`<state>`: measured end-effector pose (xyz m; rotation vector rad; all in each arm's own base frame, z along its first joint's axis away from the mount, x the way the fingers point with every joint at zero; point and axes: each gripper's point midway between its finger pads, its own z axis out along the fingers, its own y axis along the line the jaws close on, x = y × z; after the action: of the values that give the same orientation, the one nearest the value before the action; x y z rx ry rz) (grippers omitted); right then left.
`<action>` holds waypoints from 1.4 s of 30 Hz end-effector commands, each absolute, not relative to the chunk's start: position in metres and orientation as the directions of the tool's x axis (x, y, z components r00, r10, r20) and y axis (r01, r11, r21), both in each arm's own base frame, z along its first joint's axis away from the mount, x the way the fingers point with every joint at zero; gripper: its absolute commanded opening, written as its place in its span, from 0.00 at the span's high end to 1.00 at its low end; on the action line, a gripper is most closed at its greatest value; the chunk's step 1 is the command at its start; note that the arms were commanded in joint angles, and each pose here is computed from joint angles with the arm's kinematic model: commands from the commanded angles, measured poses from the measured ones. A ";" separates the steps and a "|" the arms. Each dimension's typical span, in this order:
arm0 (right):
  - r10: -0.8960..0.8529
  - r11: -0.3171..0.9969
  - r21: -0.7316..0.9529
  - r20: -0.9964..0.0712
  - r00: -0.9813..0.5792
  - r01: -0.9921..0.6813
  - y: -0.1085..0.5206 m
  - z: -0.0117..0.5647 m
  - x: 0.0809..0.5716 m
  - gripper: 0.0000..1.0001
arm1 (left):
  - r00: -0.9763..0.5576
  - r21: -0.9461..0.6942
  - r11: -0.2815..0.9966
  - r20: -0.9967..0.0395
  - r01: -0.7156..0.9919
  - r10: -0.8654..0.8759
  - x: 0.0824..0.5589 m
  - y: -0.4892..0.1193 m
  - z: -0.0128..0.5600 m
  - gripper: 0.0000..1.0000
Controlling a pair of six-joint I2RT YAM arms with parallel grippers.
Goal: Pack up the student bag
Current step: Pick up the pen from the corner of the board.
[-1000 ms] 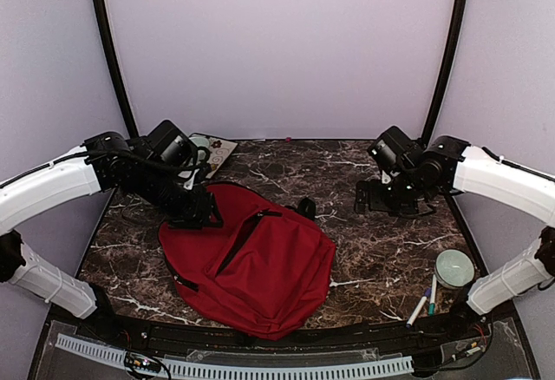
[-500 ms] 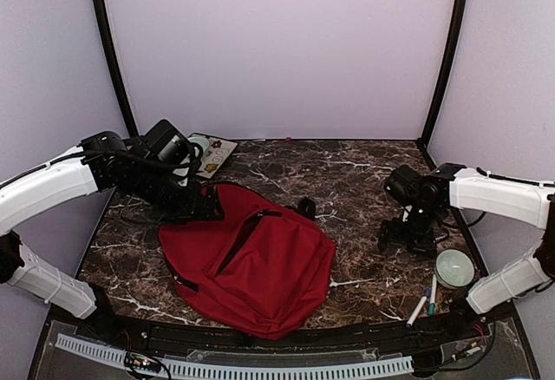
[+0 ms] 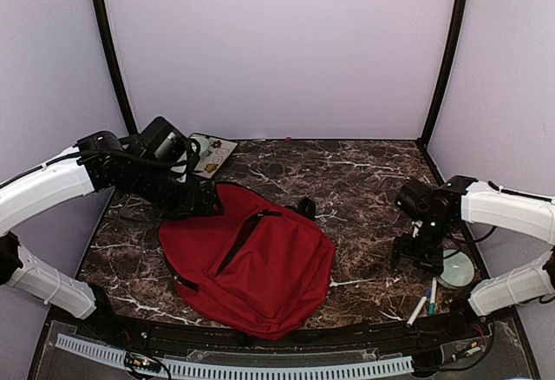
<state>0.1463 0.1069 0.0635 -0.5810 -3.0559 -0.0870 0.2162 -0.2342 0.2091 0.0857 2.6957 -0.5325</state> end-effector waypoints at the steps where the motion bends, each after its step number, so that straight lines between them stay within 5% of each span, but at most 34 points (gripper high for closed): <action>1: 0.401 0.915 -0.004 0.114 -0.909 0.404 0.097 0.055 0.121 0.24 | -0.913 -0.367 0.918 -0.407 0.153 -0.010 0.221 -0.239 0.217 0.04; 10: 0.407 0.913 -0.063 0.219 -0.887 0.403 0.096 0.031 0.087 0.32 | -0.917 -0.360 0.919 -0.399 0.158 0.001 0.224 -0.241 0.213 0.04; 21: 0.383 0.924 -0.146 0.295 -0.876 0.354 0.103 0.014 0.064 0.22 | -0.922 -0.323 0.927 -0.384 0.190 0.055 0.228 -0.244 0.206 0.05; 32: 0.422 0.906 -0.079 0.267 -0.866 0.416 0.108 -0.009 0.065 0.27 | -0.909 -0.285 0.924 -0.396 0.256 0.129 0.236 -0.245 0.205 0.05; 42: 0.360 0.903 0.228 0.065 -0.931 0.365 0.162 0.017 0.139 0.91 | -0.895 -0.257 0.914 -0.400 0.315 0.197 0.253 -0.251 0.206 0.05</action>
<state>0.0803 0.1348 0.0138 -0.6042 -2.8166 -0.1843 0.2482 -0.2494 0.1972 0.3090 2.7179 -0.4501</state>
